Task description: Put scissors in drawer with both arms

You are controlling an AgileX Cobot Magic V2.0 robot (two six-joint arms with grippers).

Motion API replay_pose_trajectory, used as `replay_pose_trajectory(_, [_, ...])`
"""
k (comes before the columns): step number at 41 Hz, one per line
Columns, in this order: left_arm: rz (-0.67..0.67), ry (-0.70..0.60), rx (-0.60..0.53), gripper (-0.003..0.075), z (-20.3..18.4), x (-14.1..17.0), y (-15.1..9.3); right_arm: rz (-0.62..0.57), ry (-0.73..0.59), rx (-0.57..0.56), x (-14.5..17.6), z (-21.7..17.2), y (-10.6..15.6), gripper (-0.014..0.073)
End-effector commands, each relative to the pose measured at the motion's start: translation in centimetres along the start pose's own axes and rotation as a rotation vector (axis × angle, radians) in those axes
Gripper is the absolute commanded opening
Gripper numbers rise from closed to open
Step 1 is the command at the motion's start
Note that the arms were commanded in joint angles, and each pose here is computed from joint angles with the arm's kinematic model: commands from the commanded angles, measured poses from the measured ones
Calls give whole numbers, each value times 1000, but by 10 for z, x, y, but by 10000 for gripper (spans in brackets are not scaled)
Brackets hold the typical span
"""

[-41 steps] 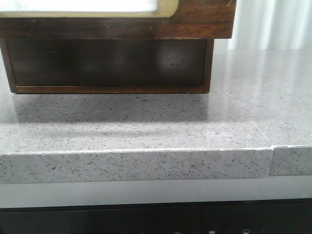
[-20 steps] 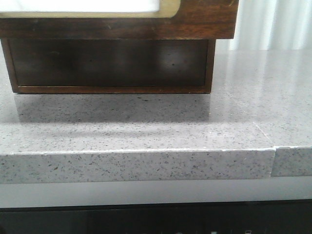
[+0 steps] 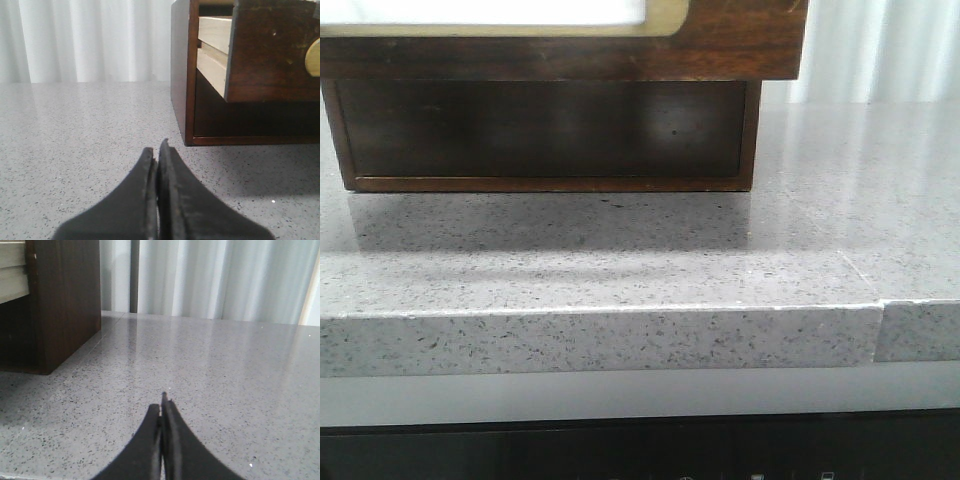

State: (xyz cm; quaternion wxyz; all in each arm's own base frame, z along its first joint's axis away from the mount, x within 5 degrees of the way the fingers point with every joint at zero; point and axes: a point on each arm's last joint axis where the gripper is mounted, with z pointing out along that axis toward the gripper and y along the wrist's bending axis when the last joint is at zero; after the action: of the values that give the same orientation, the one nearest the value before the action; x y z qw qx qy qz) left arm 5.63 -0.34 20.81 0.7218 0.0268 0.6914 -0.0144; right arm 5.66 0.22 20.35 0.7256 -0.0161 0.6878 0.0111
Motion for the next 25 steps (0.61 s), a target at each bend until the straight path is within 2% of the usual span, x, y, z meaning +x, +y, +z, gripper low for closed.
replay_pose_trajectory(1, [-16, -83, 1, -20, -1, -1, 0, 10, -101, -1, -8, -2, 0, -69])
replay_pose_trajectory(25, [-16, -83, 1, -20, -1, -1, 0, 9, -95, -1, -8, -2, 0, -69])
